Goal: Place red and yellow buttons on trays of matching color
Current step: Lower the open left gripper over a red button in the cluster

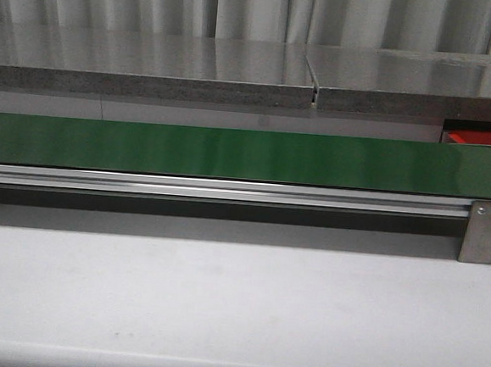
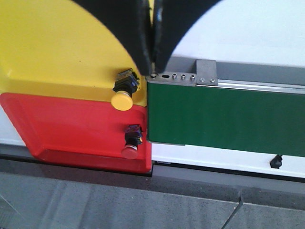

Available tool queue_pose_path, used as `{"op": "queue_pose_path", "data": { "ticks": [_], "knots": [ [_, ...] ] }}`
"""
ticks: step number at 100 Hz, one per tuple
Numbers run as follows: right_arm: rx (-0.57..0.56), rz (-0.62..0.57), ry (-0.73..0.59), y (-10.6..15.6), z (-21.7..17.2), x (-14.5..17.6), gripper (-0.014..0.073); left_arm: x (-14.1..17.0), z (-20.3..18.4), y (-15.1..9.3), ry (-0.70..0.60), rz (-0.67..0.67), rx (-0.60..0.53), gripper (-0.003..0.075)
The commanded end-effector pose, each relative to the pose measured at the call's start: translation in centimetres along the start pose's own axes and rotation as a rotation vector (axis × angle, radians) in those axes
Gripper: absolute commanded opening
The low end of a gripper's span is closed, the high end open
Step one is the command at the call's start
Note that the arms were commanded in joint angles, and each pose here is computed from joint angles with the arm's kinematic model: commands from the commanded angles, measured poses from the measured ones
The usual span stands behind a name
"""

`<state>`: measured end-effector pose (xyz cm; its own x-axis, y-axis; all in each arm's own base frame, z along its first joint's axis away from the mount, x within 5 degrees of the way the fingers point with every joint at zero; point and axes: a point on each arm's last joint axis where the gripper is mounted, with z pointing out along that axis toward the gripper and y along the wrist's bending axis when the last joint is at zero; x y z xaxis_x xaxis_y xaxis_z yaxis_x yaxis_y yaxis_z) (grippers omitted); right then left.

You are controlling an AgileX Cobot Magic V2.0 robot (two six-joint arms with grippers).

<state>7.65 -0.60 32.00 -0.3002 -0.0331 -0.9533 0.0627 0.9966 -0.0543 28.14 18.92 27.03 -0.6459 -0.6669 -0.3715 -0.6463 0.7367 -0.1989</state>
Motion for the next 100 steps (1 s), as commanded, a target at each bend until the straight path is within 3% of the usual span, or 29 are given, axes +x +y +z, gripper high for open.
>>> {"op": "queue_pose_path", "data": {
  "ticks": [1, 19, 41, 100],
  "knots": [
    [0.006, -0.012, -0.086, -0.1, -0.3, -1.3, -0.0118, -1.5, -1.1, 0.5, -0.036, -0.028, 0.009, 0.0567],
    [0.006, -0.012, -0.086, -0.1, -0.3, -1.3, -0.0118, -3.4, 1.3, 1.8, 0.029, -0.032, -0.010, 0.0567],
    [0.006, -0.012, -0.086, -0.1, -0.3, -1.3, -0.0118, -5.2, 3.9, 1.7, 0.096, -0.027, 0.017, 0.0566],
    [0.006, -0.011, -0.087, -0.1, -0.3, -1.3, -0.0118, -7.1, 7.9, 2.3, 0.085, -0.029, 0.007, 0.0540]
  ]
}}
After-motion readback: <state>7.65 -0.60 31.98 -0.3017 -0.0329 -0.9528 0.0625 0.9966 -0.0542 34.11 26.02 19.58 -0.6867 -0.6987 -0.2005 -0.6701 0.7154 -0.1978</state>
